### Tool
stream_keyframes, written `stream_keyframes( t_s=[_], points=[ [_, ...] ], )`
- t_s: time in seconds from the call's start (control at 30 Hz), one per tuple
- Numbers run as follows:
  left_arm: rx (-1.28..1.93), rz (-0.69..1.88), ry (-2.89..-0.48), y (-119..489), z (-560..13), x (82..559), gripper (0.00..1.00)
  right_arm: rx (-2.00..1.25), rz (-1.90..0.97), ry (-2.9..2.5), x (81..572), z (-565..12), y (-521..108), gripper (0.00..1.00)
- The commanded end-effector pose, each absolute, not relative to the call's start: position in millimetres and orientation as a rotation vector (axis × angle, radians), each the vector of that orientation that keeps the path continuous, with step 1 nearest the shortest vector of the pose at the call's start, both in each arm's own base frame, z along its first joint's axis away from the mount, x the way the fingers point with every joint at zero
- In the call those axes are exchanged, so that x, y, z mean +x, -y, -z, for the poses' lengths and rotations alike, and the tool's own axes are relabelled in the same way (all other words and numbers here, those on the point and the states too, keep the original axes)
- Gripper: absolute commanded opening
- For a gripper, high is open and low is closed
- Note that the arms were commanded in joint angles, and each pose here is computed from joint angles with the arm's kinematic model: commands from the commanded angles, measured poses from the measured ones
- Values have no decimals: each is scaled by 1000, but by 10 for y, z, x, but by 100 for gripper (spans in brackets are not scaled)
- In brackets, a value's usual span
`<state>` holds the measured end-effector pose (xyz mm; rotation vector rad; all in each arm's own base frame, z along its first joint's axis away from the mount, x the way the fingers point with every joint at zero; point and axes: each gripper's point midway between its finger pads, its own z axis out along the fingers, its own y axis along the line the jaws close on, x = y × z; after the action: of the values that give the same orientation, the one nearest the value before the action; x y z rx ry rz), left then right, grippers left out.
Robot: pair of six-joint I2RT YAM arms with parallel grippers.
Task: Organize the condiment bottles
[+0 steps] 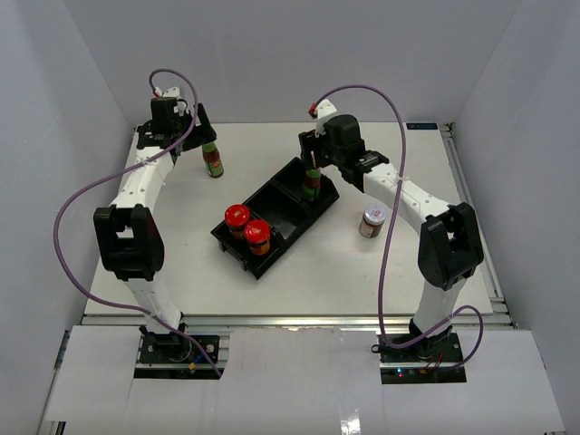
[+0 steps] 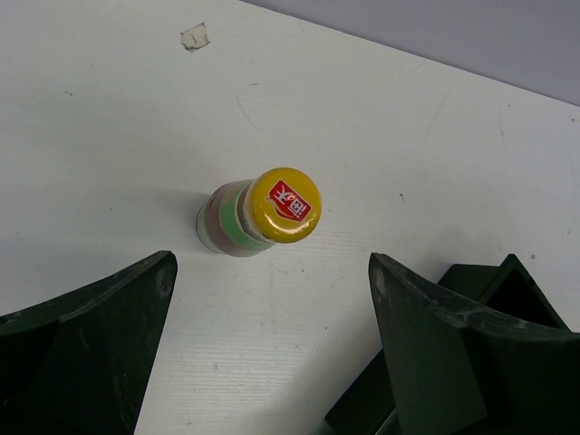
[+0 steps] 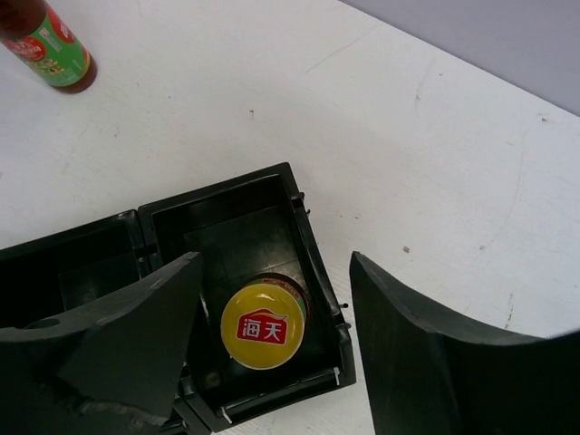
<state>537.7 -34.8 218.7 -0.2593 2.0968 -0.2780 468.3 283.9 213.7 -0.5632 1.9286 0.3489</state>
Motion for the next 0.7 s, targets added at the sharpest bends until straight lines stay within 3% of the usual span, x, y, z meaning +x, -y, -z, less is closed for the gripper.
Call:
stream_keyframes(
  t_s=[0.0,0.2,0.43,0.67],
  points=[
    [-210,288,-2045,371,-2424,5448,97,-545,-341,-1902,4727,-2350,-2824,77],
    [-197,225,-2047,287,-2371,5493,89,-540,-326,-1880,4661,-2506,-2747,84],
    [-155,204,-2051,285,-2243,5646,77,-496,-281,-1796,4466,-2863,-2513,85],
    [-122,204,-2066,351,-2017,5722,70,-474,-265,-1746,4364,-3084,-2408,86]
  ],
)
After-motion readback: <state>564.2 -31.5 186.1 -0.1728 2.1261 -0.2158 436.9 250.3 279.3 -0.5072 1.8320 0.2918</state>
